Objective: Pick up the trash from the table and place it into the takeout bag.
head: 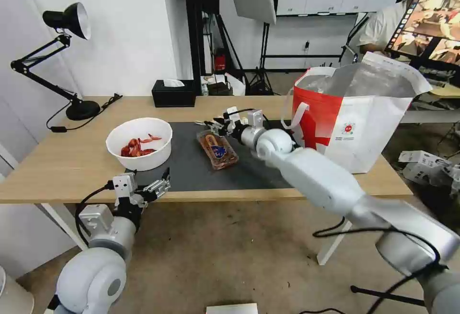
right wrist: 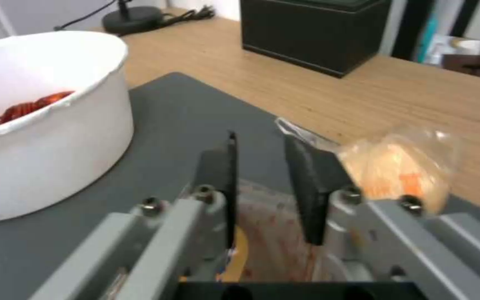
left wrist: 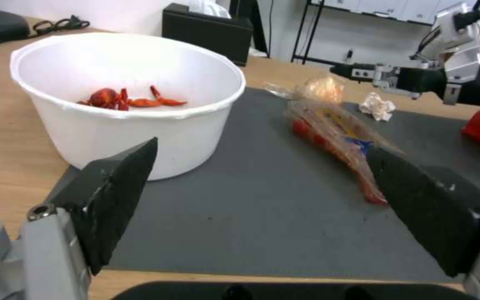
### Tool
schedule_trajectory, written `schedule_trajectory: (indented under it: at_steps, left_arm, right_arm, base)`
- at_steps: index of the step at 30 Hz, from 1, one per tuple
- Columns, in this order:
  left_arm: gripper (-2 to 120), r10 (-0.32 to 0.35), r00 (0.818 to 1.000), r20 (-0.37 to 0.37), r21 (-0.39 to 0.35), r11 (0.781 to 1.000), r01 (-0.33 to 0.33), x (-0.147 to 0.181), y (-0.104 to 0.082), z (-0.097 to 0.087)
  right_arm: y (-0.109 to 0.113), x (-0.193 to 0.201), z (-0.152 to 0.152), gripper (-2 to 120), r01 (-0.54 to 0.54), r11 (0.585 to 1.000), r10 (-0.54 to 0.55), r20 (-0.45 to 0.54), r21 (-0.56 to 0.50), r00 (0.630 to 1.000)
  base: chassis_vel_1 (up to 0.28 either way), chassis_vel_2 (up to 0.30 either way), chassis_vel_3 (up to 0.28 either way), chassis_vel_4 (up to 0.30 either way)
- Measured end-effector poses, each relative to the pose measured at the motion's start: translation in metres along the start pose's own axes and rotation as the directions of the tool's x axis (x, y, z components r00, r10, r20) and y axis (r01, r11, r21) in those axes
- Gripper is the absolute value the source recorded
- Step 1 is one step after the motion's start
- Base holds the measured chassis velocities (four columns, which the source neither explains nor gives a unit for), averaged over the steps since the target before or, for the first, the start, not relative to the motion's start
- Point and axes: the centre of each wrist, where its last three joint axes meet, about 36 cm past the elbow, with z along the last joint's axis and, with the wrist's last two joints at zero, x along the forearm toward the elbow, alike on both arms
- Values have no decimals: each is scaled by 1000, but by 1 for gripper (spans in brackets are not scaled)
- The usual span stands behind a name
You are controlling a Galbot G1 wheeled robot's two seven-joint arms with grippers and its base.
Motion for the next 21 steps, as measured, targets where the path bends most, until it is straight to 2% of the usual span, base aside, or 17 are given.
schedule_trajectory:
  at_steps: [2,3,6,16,21]
  left_arm:
    - [100,1,1000,-3,0,1000,-1,-1,0,1]
    - [100,1,1000,-3,0,1000,-1,-1,0,1]
    - [100,6,1000,-6,9,1000,-6,-7,0,3]
    - [100,46,999,-16,62,997,-45,-26,-2,1]
    - [100,100,994,-37,132,987,-94,-44,0,-8]
  right_arm:
    - [-13,-4,-5,14,27,1000,-27,-20,15,999]
    - [-13,-4,-5,14,27,1000,-27,-20,15,999]
    - [-26,-7,-4,0,54,998,-52,-59,35,997]
    - [-33,-5,13,0,132,991,-128,-102,29,987]
    - [-33,-5,26,0,151,988,-148,-124,17,981]
  base:
    - [0,0,0,0]
    - [0,0,0,0]
    - [0,0,0,0]
    - [0,0,0,0]
    - [0,0,0,0]
